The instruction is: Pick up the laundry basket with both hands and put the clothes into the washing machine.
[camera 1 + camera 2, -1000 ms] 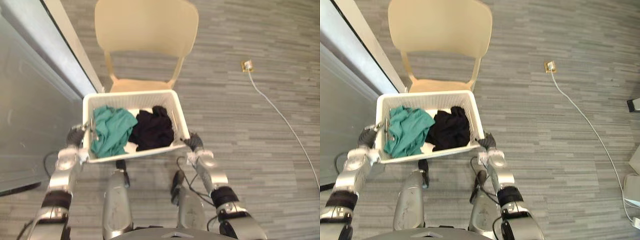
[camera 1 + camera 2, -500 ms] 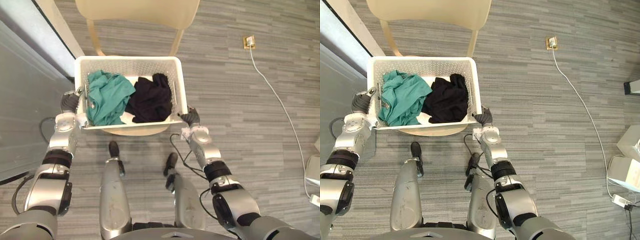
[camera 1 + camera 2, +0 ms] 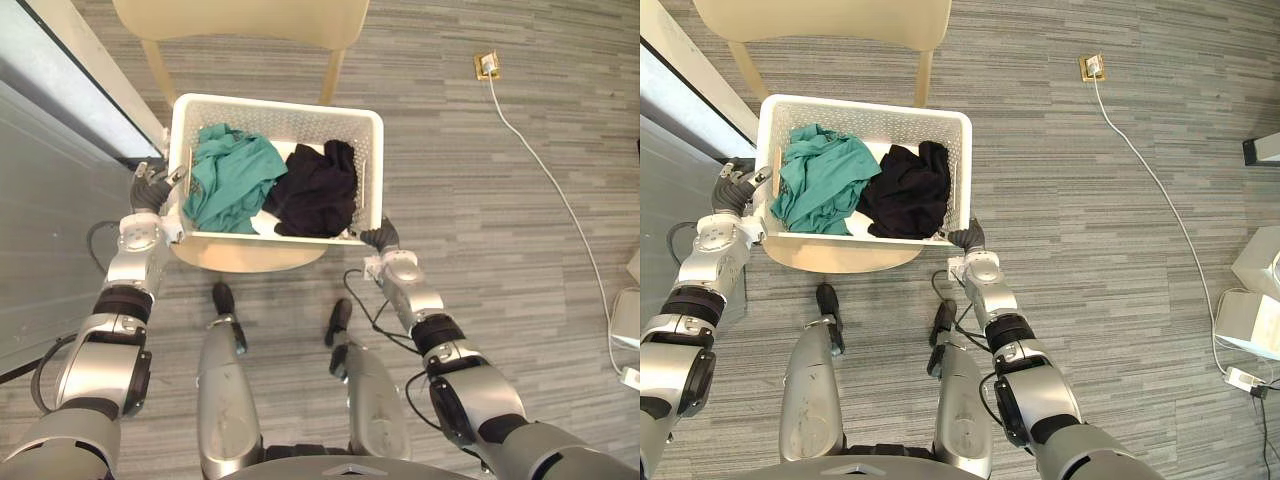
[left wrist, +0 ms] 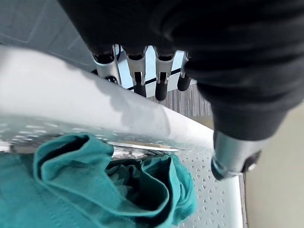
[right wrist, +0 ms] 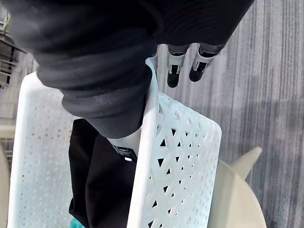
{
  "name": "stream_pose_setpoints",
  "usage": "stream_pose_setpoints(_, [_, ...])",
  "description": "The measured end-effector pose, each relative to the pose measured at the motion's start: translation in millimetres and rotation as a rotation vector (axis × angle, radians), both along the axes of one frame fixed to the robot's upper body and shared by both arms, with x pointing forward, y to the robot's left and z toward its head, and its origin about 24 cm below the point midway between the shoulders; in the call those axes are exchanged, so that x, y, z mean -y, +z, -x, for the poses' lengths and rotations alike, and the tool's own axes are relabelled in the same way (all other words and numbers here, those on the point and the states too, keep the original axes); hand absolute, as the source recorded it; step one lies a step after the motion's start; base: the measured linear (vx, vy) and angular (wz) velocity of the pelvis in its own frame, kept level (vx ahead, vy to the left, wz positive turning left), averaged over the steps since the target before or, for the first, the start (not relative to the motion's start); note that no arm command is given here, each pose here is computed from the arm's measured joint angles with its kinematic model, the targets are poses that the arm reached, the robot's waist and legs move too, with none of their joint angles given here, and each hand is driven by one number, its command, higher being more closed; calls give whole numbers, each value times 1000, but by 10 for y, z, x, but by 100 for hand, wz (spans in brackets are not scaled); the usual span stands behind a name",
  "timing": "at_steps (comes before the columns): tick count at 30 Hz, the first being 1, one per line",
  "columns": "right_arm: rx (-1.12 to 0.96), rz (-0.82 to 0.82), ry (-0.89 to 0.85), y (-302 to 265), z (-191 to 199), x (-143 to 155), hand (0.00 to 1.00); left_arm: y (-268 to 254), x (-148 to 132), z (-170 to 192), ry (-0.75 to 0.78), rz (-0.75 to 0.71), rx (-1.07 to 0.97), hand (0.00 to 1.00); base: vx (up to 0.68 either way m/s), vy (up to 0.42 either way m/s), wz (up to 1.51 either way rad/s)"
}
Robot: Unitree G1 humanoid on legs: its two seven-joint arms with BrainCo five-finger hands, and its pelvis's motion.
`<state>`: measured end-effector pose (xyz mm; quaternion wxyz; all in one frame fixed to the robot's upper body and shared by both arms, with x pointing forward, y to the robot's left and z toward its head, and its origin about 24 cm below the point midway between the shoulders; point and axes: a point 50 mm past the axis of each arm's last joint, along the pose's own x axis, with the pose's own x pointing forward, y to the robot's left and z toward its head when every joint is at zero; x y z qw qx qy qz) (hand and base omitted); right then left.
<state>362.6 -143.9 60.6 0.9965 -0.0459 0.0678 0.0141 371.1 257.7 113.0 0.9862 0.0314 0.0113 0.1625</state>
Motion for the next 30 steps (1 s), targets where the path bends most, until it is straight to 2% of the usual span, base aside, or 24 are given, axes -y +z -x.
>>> stream_pose_setpoints(8, [118, 14, 45, 201, 115, 102, 0, -117, -272, 213, 45, 0, -3, 0, 35, -27, 2])
stream_pose_setpoints(17, [154, 13, 81, 241, 200, 105, 0, -414, -548, 532, 142, 44, -59, 0, 16, -19, 8])
stream_pose_setpoints(23, [189, 26, 99, 303, 224, 96, 0, -453, -565, 664, 132, 52, -36, 0, -7, -13, 11])
stream_pose_setpoints(30, [31, 18, 115, -184, 501, 217, 0, -949, -432, 991, 114, 118, -159, 0, 60, -14, 12])
